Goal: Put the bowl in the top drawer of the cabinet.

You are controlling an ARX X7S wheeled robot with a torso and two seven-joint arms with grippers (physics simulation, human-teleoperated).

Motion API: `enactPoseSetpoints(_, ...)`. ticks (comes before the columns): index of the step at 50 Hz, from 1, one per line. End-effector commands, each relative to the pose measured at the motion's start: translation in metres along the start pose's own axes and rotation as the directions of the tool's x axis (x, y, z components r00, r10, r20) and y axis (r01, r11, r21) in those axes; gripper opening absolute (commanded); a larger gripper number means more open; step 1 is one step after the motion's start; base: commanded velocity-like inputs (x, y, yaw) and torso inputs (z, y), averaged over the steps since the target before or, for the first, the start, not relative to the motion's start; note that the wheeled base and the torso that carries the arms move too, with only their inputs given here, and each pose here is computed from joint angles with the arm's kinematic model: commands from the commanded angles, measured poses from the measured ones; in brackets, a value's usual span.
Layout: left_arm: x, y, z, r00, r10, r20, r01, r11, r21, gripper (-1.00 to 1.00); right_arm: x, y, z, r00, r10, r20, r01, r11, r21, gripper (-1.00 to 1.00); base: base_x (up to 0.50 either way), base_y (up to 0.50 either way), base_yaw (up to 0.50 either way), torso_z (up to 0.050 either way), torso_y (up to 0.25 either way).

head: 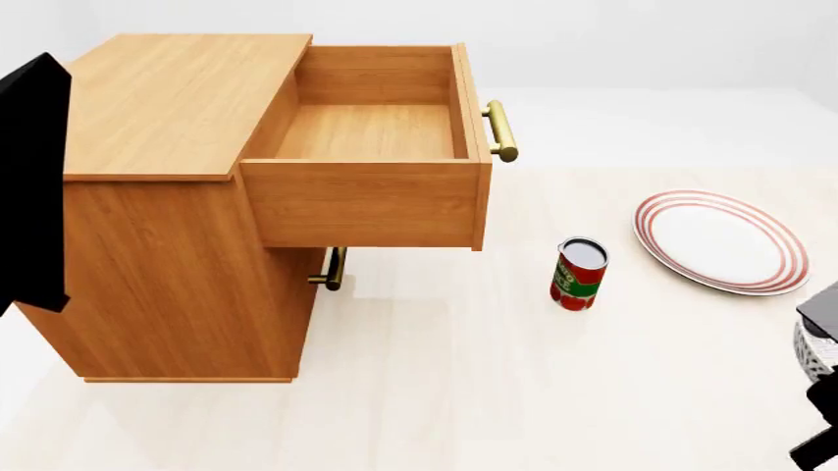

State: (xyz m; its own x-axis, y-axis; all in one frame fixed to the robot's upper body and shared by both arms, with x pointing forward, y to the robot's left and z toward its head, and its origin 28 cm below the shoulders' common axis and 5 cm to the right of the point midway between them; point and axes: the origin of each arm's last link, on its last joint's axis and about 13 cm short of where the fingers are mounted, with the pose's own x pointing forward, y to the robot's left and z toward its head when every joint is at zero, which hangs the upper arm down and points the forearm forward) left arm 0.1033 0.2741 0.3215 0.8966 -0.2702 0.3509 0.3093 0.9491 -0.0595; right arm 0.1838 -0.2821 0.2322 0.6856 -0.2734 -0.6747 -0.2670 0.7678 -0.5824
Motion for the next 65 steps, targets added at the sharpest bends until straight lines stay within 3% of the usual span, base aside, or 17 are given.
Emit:
enactPoseSetpoints(1, -0.001, 0.000, 0.000, 1.000, 0.000, 0.001, 0.000, 1.000, 0.000, 1.00, -0.028, -0.029, 0.048, 0.989, -0.050, 0.137, 0.065, 0.992, -0.108, -1.00, 0.00, 0.00, 0.00, 0.000, 0.000)
enactPoseSetpoints(9, 0.001, 0.000, 0.000, 1.000, 0.000, 0.004, 0.000, 1.000, 0.003, 1.00, -0.047, -0.050, 0.088, 0.975, -0.017, 0.223, 0.070, 0.971, -0.229, -1.00, 0.00, 0.00, 0.00, 0.000, 0.000)
enactPoseSetpoints(18, 0.001, 0.001, 0.003, 1.000, -0.001, 0.009, 0.001, 1.000, 0.006, 1.00, -0.079, -0.089, 0.122, 0.958, 0.002, 0.286, 0.091, 0.946, -0.311, -1.00, 0.00, 0.00, 0.00, 0.000, 0.001)
enactPoseSetpoints(33, 0.000, -0.001, 0.009, 1.000, -0.004, 0.024, 0.004, 1.000, 0.015, 1.00, -0.092, -0.120, 0.198, 0.935, 0.056, 0.350, 0.121, 0.877, -0.465, -1.00, 0.00, 0.00, 0.00, 0.000, 0.000)
enactPoseSetpoints(49, 0.000, 0.001, 0.009, 1.000, -0.003, 0.029, 0.003, 1.000, 0.019, 1.00, -0.105, -0.122, 0.273, 0.874, 0.226, 0.431, 0.108, 0.774, -0.624, -1.00, 0.00, 0.00, 0.00, 0.000, 0.001)
enactPoseSetpoints(65, -0.001, 0.002, 0.011, 0.999, -0.004, 0.039, 0.003, 1.000, 0.022, 1.00, -0.111, -0.096, 0.336, 0.778, 0.384, 0.498, 0.109, 0.698, -0.708, -1.00, 0.00, 0.00, 0.00, 0.000, 0.001)
